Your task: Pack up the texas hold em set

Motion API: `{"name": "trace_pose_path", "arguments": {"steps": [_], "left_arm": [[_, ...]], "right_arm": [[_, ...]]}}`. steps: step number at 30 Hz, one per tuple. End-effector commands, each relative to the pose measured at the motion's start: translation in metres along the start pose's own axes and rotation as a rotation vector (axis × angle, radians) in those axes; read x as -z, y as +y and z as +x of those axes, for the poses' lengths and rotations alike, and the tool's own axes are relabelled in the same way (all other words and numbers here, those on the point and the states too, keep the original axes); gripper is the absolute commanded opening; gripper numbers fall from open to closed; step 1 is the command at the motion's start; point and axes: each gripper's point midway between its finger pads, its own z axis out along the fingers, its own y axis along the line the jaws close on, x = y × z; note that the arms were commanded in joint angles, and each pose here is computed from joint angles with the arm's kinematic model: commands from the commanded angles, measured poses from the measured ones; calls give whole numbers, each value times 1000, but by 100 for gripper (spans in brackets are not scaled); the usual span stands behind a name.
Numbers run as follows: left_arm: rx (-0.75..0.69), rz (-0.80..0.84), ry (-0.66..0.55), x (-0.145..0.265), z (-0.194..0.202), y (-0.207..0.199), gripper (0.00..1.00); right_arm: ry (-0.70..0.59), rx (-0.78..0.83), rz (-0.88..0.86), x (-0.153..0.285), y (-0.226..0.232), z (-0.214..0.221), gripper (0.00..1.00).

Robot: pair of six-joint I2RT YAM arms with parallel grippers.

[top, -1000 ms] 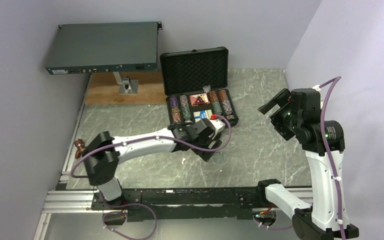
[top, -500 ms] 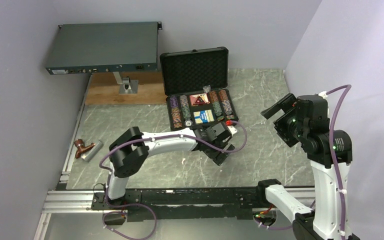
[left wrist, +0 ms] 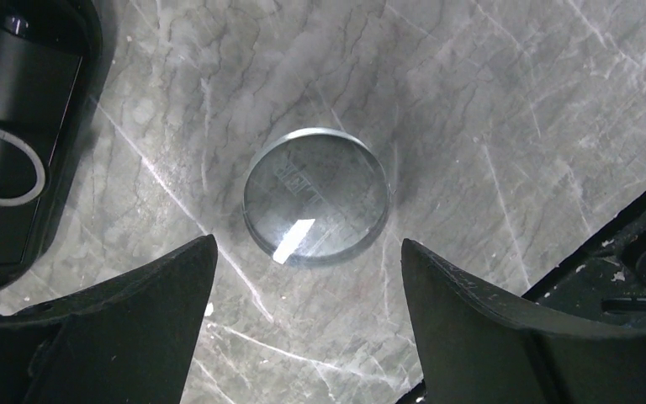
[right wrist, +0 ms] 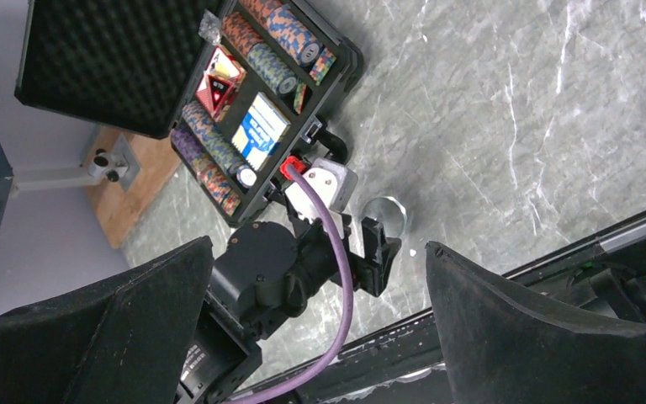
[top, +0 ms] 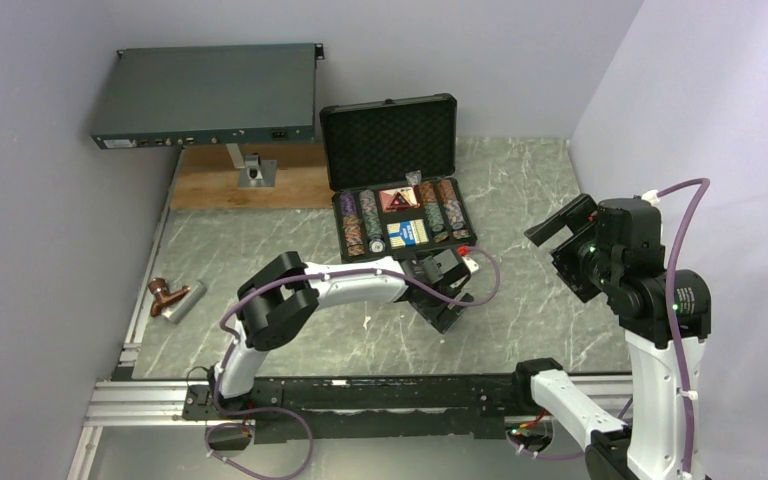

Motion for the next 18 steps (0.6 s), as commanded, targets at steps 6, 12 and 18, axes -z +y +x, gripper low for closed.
{"name": "trace_pose_path", "arguments": {"steps": [6,12,18], "left_arm": [[-22,29,-15,-8,-14,-14,84],[-19,24,-3,-15,-10,-12,79],[-17,20,10,-21,-6,-11,73]], "right_arm": [[-10,9,13,1,-3,-2,100],[-7,20,9,-2,0,-3,100],[-4,33,12,-5,0,-3,100]]}}
